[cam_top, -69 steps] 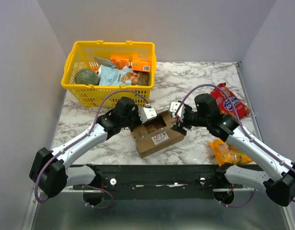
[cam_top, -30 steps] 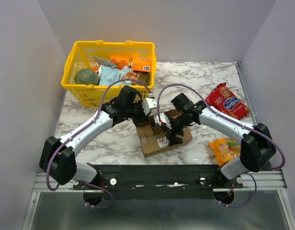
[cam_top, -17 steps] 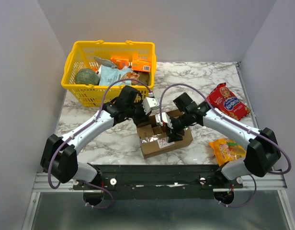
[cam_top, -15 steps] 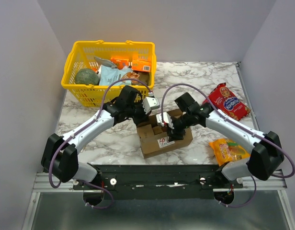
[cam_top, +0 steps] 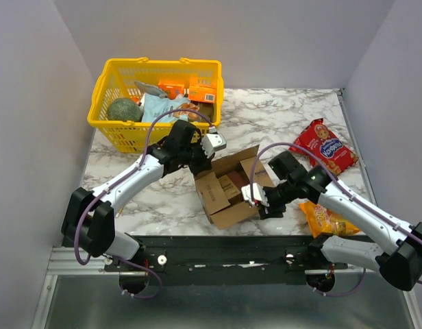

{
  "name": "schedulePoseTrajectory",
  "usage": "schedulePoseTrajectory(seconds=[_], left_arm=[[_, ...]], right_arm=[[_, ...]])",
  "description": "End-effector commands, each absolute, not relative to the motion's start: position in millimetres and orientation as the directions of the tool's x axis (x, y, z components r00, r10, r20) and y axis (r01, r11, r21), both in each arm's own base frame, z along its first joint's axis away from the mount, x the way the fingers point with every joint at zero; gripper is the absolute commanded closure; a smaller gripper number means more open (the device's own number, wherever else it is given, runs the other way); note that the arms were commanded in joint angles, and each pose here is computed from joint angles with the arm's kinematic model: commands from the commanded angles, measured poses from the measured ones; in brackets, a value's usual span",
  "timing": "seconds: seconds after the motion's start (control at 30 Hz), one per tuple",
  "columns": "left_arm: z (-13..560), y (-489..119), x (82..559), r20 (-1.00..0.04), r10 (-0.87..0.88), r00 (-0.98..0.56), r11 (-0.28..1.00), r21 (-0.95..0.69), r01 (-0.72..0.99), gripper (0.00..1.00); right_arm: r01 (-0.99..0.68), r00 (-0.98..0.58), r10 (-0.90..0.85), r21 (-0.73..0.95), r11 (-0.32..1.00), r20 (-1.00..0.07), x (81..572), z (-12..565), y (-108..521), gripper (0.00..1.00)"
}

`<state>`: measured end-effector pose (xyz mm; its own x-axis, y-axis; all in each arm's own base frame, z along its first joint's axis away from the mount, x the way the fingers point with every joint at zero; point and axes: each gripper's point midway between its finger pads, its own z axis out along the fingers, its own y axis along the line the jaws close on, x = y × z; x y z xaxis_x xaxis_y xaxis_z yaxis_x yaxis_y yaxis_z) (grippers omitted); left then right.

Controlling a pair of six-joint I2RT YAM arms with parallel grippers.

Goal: Unpack the express box

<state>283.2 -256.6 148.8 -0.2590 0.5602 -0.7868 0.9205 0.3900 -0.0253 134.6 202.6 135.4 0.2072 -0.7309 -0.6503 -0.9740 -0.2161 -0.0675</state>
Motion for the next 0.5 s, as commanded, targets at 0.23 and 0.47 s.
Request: schedulePoseTrajectory(seconds=[0.23,0.47], left_arm=[[158,-267,286,-0.808,0.529,-0.258,0.355,-0.065,0.933,1.00],[161,-273,272,-0.818,0.514,-0.258,0.300,-0.111,0.948,1.00]], right_arm=[[-0.982,0.188,-0.804,-0.129,-0.139,-0.563,137,107,174,0.40],[-0.926,0.288,-0.776,-0.368,-0.077,-0.561,186,197,189,0.40]])
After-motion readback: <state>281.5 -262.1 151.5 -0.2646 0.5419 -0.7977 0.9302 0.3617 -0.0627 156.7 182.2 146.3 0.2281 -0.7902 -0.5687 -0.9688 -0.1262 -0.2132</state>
